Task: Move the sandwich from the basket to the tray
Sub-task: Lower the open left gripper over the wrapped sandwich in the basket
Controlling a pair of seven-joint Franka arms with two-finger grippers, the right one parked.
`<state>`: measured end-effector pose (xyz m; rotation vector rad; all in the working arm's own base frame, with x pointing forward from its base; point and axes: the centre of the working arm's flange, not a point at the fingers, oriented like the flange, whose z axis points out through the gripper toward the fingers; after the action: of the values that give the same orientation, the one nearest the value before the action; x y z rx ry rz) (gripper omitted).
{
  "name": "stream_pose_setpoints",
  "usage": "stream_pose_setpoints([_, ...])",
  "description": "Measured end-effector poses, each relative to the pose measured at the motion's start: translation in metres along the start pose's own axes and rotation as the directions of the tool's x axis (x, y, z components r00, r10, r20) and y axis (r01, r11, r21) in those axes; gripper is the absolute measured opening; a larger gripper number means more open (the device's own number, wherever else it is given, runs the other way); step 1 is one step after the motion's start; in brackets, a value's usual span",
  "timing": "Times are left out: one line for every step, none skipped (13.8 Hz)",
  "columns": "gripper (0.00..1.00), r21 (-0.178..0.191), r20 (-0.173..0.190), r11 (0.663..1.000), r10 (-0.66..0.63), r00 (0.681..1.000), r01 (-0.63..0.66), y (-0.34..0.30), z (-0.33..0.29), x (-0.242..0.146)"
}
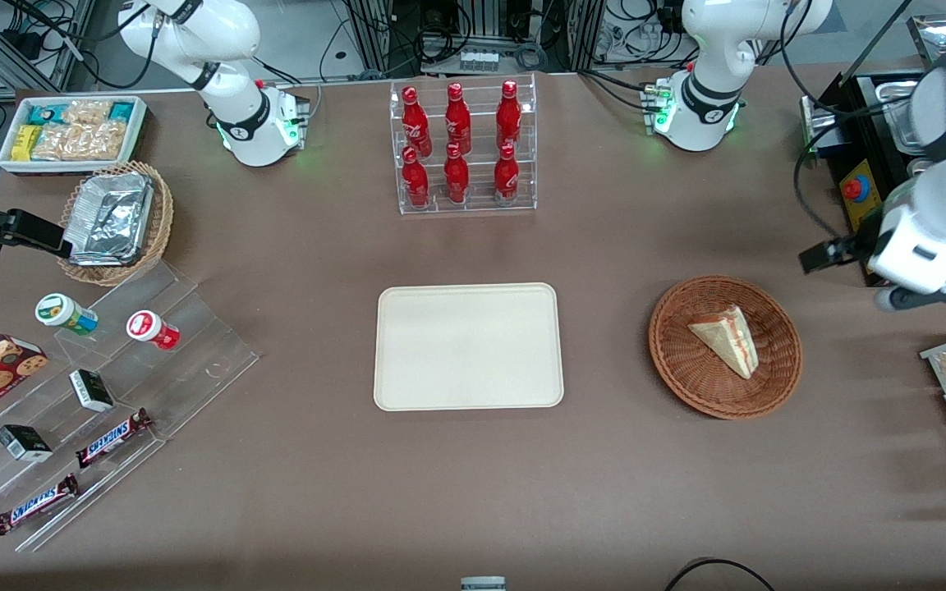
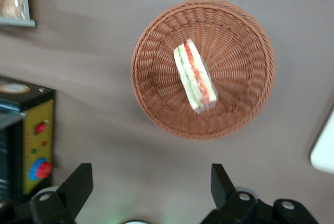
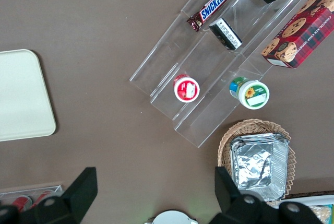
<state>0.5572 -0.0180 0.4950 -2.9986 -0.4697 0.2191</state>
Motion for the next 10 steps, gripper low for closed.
stream_pose_setpoints([1.00,-0.010,-0.020,0.997,-0.083,0.996,0.083,0.005,0.019,0.002])
stream_pose_setpoints([1.00,-0.027,-0.043,0.986,-0.165,0.985,0.164,0.009,0.038,0.004])
stream_pose_setpoints([1.00,-0.047,-0.061,0.969,-0.247,0.967,0.244,0.013,0.061,0.004])
stream_pose_setpoints([1.00,-0.067,-0.074,0.949,-0.313,0.947,0.308,0.016,0.080,0.003])
stream_pose_setpoints([1.00,-0.094,-0.090,0.928,-0.370,0.925,0.362,0.018,0.099,0.001])
stream_pose_setpoints([1.00,-0.123,-0.104,0.905,-0.420,0.901,0.408,0.020,0.116,-0.001])
stream_pose_setpoints([1.00,-0.150,-0.113,0.882,-0.465,0.878,0.448,0.024,0.131,-0.005])
stream_pose_setpoints([1.00,-0.165,-0.114,0.865,-0.493,0.862,0.473,0.030,0.142,-0.009])
stream_pose_setpoints([1.00,-0.169,-0.112,0.860,-0.503,0.857,0.482,0.038,0.151,-0.012])
stream_pose_setpoints([1.00,-0.173,-0.112,0.858,-0.504,0.856,0.483,0.046,0.158,-0.014])
